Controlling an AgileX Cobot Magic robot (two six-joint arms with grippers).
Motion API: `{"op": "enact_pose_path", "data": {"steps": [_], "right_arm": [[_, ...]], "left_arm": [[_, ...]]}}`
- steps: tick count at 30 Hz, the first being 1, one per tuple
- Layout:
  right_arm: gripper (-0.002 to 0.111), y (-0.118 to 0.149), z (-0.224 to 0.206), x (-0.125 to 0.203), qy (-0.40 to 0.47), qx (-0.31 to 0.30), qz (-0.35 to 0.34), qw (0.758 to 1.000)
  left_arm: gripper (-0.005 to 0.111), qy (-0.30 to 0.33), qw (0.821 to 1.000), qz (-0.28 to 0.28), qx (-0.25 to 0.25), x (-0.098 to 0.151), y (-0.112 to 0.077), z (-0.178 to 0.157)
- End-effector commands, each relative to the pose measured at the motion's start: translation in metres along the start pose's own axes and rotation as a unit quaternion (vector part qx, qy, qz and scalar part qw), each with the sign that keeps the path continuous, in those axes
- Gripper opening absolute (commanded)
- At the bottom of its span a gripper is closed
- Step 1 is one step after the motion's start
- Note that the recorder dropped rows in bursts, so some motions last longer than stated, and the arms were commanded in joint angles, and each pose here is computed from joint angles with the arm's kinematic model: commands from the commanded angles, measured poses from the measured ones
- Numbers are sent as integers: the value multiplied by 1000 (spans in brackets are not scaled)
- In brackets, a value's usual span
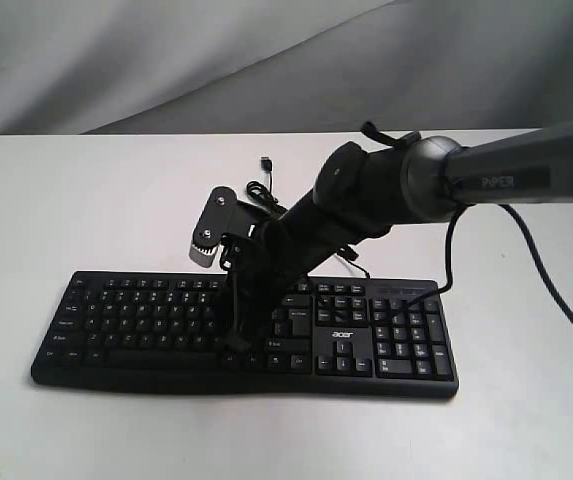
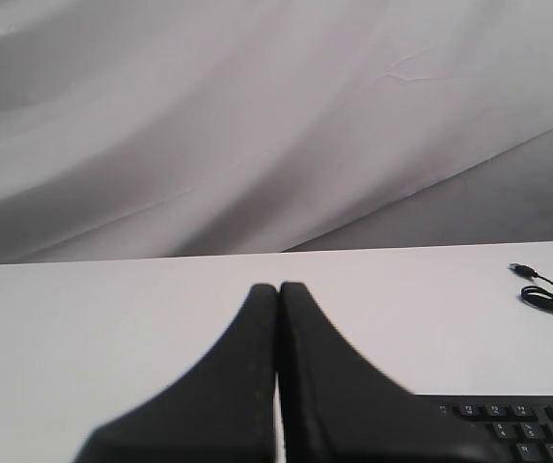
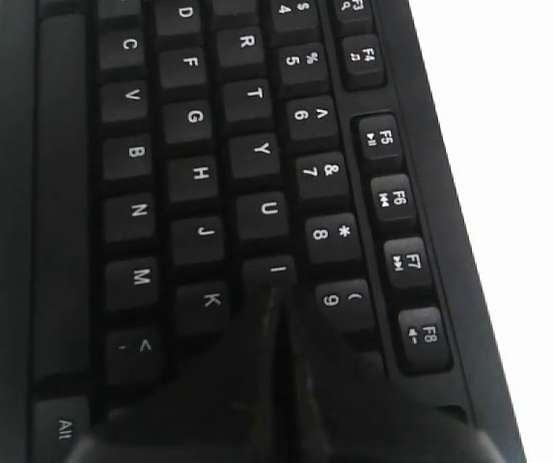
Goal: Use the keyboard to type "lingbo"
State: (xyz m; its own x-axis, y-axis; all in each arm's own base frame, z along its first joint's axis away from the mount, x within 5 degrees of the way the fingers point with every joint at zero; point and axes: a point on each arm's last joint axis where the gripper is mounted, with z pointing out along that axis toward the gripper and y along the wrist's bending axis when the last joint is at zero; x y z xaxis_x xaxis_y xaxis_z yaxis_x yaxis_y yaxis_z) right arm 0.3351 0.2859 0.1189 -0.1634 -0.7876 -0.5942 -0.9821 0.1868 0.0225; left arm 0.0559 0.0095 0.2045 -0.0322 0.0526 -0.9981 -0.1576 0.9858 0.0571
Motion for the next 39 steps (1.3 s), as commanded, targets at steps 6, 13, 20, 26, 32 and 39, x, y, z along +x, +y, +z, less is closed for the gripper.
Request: {"op": "enact_pose_path", "data": {"steps": [6,13,20,26,32,39], "right_arm": [[0,0,-2,0,0,0,-8,1000],[0,-1,5,6,9,-5,-10,1000],[0,7,-34,-21,-23,-7,-36,999],[0,17,-78,-46,-58,13,-33,998],[0,29,-180,-79,-108,152,-12,982],[0,101,-324,-86,-252,270,-40,928]], "left_arm": [[1,-4,1000,-1,4,1,0,0],[1,-4,1000,-1,4,1,0,0],[1,-4,1000,-1,4,1,0,0],[1,-4,1000,-1,4,1,0,0],[1,-4,1000,-1,4,1,0,0],[1,-4,1000,-1,4,1,0,0]]}}
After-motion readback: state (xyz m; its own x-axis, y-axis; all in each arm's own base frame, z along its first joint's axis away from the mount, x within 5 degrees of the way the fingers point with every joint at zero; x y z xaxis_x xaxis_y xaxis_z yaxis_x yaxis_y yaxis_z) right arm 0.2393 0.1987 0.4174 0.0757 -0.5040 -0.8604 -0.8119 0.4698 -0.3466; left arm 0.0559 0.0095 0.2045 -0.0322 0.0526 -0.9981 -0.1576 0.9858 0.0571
